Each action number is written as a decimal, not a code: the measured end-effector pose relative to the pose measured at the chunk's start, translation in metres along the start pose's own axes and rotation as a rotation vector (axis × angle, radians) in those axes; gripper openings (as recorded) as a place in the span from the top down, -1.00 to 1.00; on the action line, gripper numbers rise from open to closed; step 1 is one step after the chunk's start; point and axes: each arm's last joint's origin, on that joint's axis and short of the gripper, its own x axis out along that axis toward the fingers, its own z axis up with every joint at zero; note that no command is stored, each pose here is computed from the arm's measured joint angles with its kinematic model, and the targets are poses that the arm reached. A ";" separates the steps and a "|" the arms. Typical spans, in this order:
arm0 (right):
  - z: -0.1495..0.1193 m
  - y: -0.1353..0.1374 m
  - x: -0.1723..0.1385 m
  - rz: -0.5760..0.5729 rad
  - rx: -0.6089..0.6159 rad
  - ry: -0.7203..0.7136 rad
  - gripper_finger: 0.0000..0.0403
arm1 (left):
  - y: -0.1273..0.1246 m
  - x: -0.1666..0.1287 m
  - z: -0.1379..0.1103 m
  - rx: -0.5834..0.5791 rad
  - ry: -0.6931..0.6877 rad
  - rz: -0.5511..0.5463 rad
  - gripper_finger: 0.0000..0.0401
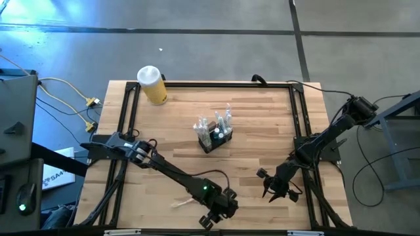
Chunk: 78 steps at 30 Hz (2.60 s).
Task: Pick & Place toothbrushing station
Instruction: Put the orange toothbrush into the wire organizer
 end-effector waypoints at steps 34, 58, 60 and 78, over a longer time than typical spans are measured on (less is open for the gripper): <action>-0.001 0.000 0.000 -0.002 0.002 0.008 0.34 | 0.000 -0.083 0.029 -0.260 -0.436 0.039 0.30; 0.001 0.000 0.000 -0.004 -0.028 -0.007 0.34 | -0.007 -0.066 0.041 -0.191 -0.541 -0.053 0.30; 0.001 0.000 0.000 -0.004 -0.028 -0.007 0.34 | -0.007 -0.065 0.040 -0.189 -0.530 -0.054 0.30; 0.001 0.000 0.000 -0.004 -0.029 -0.007 0.34 | -0.015 -0.060 0.036 -0.219 -0.468 -0.141 0.30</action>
